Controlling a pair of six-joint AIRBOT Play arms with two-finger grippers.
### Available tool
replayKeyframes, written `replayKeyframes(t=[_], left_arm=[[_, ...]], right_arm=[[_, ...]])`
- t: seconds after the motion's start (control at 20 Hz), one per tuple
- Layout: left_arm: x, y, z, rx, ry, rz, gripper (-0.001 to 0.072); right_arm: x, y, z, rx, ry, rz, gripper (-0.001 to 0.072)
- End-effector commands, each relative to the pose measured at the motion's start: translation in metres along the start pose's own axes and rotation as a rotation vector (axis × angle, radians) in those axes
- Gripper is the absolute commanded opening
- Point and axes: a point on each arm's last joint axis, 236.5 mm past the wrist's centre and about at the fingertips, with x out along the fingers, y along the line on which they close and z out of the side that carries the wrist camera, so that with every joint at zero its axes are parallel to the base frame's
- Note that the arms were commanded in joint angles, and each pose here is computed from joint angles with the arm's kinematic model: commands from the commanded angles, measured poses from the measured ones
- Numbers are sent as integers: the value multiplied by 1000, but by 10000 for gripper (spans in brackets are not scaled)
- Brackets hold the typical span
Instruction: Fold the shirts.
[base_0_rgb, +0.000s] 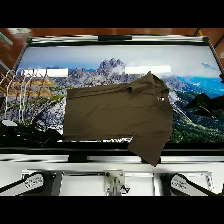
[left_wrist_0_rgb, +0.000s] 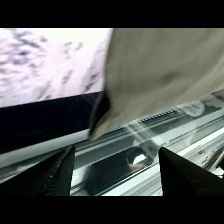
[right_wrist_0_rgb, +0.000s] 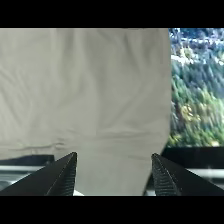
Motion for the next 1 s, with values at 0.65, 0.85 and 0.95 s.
replayKeyframes(t=[0.65, 0.85, 0.95], left_arm=[[26, -15, 16, 52, -32, 53, 33], [12, -33, 17, 121, -6, 20, 32], [4, -41, 18, 164, -15, 14, 32]], right_arm=[[39, -45, -65, 86, 228, -106, 590], [67, -52, -89, 120, 282, -80, 590], [77, -55, -100, 129, 302, -75, 591]])
